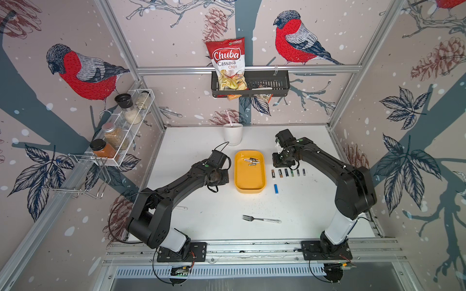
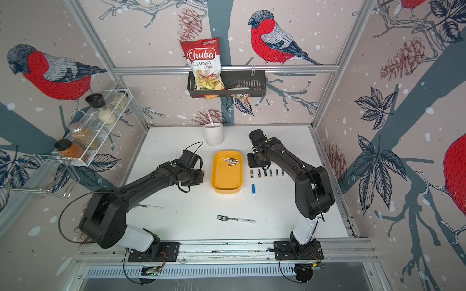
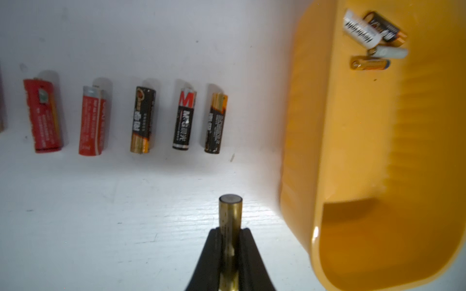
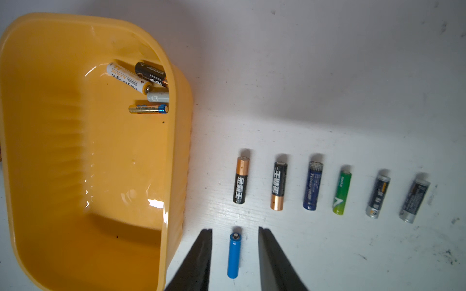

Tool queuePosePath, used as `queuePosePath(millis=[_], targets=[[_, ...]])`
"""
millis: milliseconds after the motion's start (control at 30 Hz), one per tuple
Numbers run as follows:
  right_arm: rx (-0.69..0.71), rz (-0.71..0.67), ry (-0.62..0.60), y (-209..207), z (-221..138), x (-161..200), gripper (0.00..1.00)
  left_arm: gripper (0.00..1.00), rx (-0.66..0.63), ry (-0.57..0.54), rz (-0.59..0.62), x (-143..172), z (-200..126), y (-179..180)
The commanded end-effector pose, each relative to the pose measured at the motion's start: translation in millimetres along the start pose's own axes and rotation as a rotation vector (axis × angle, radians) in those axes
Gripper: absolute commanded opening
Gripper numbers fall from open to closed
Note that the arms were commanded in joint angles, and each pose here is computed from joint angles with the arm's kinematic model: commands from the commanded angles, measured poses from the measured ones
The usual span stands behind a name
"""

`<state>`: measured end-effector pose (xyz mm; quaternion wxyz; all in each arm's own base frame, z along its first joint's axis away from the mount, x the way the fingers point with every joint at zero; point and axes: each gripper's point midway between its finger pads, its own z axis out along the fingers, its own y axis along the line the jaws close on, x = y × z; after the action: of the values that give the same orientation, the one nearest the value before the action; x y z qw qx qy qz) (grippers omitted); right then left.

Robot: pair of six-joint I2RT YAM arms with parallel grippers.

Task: Take the batteries out of the storage box
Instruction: Place the battery at the center of the board.

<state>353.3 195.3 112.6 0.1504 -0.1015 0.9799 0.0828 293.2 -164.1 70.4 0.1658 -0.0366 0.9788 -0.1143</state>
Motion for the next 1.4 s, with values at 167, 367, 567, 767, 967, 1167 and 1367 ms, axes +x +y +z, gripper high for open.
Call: queuePosePath(millis=[167,367,567,767,967,1167,1367], targets=[[0.022,0.010,0.010,-5.7,-1.7,9.2,0.37,0.08,0.018,0.016,-0.020,14.7,20.2,5.6],[0.023,0.006,0.014,-5.6,-0.6,8.0,0.37,0.08,0.026,0.020,-0.030,13.4,31.3,3.3],[0.028,0.007,0.013,-7.6,-2.1,7.6,0.37,0.08,0.027,0.031,-0.023,11.0,38.4,0.5],[0.030,0.007,0.017,-9.4,-1.1,9.5,0.37,0.08,0.023,0.039,-0.026,14.3,41.4,2.5],[0.028,0.009,0.014,-9.1,-1.1,7.6,0.37,0.08,0.021,0.049,-0.033,20.4,45.0,5.3],[0.028,0.009,0.016,-9.2,-1.1,8.0,0.37,0.08,0.016,0.051,-0.034,20.9,46.0,6.7],[0.030,0.008,0.017,-9.6,-1.9,8.5,0.37,0.10,0.001,0.054,-0.030,22.7,46.2,9.6]])
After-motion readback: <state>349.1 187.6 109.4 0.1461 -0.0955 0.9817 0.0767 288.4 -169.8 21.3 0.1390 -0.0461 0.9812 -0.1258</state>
